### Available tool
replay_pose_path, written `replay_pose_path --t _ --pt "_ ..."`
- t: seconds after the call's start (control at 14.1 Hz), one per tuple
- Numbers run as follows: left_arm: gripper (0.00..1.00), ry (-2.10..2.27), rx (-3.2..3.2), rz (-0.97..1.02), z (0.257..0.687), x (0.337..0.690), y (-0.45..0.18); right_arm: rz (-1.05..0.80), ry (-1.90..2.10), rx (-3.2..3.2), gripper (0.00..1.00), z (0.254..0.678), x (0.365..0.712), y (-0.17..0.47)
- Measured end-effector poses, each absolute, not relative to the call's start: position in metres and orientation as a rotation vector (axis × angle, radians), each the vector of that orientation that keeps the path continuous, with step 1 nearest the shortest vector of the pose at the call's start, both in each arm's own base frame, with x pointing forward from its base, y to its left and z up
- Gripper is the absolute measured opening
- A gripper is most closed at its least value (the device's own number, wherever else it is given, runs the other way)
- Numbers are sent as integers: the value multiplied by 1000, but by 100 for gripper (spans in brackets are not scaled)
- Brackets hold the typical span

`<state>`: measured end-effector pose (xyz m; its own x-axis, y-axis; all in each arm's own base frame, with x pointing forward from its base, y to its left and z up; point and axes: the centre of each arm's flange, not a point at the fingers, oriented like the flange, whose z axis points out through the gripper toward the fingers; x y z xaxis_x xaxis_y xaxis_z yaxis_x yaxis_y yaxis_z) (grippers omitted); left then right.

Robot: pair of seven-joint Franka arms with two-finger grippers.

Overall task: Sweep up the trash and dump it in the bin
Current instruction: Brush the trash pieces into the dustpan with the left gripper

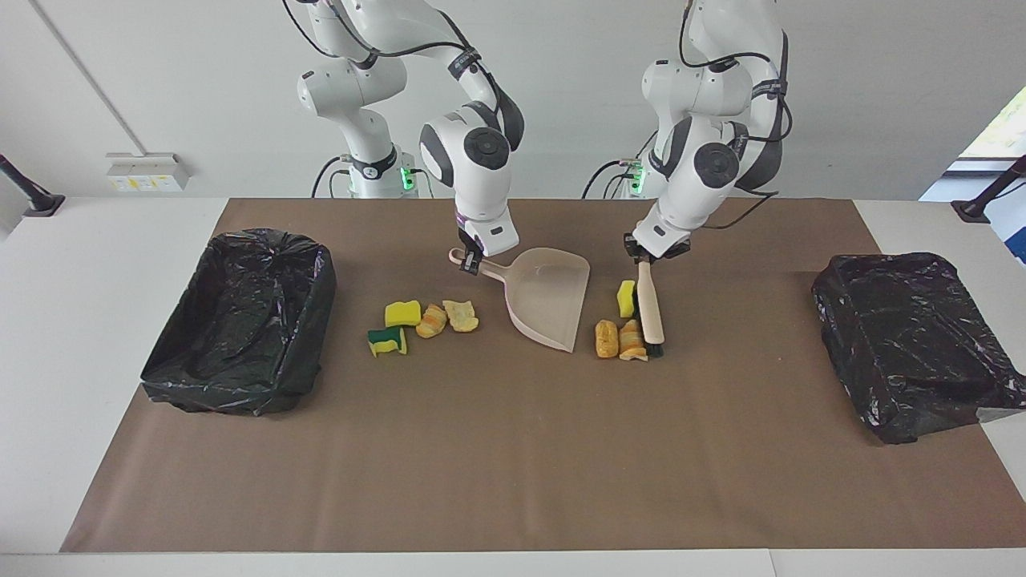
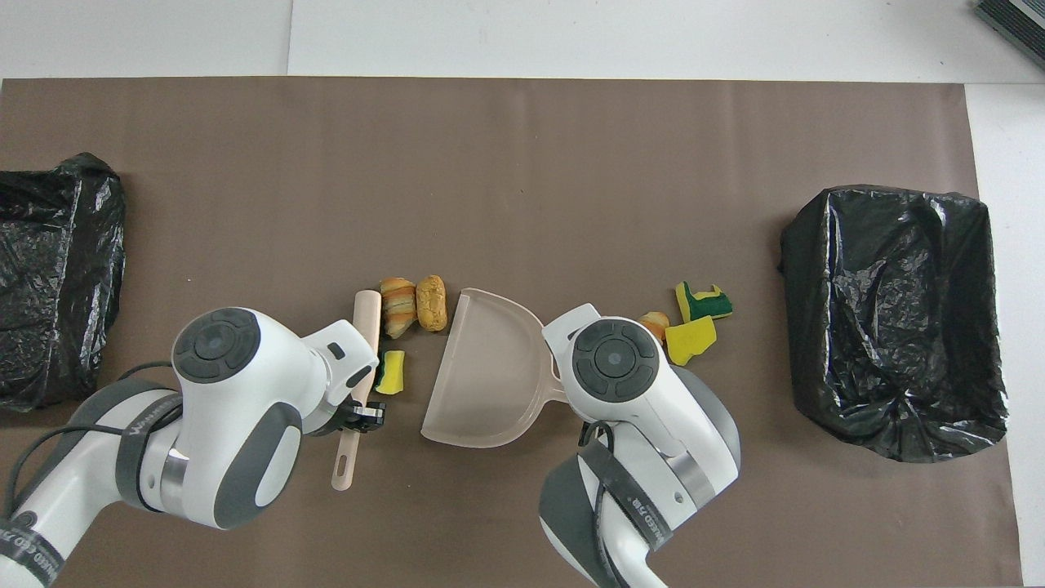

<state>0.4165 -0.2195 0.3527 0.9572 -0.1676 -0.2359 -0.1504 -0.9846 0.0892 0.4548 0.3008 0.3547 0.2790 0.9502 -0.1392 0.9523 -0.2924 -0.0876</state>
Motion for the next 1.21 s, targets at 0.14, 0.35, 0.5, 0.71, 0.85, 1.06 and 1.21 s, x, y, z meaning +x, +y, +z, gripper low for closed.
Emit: replay_pose_path --t 0.14,0.35,0.5,0.71,0.85,1.06,1.21 --pt "26 -301 3011 -397 355 391 -263 -258 1861 2502 32 355 455 301" --pt "26 -300 3007 -400 369 357 -317 -260 1861 2500 32 354 454 300" --pt "26 -271 3009 -393 390 349 -341 -260 1861 2500 32 354 454 300" --pt "26 -155 3007 -374 413 362 -342 -260 1861 2500 32 354 454 300" --pt "26 -96 3020 -427 412 367 -331 -260 1861 2500 32 354 454 300" --pt "26 -33 3041 -552 413 372 -304 -260 1861 2500 32 354 454 300" --pt "26 -6 3071 -573 424 369 -286 -259 1861 2500 32 354 455 300"
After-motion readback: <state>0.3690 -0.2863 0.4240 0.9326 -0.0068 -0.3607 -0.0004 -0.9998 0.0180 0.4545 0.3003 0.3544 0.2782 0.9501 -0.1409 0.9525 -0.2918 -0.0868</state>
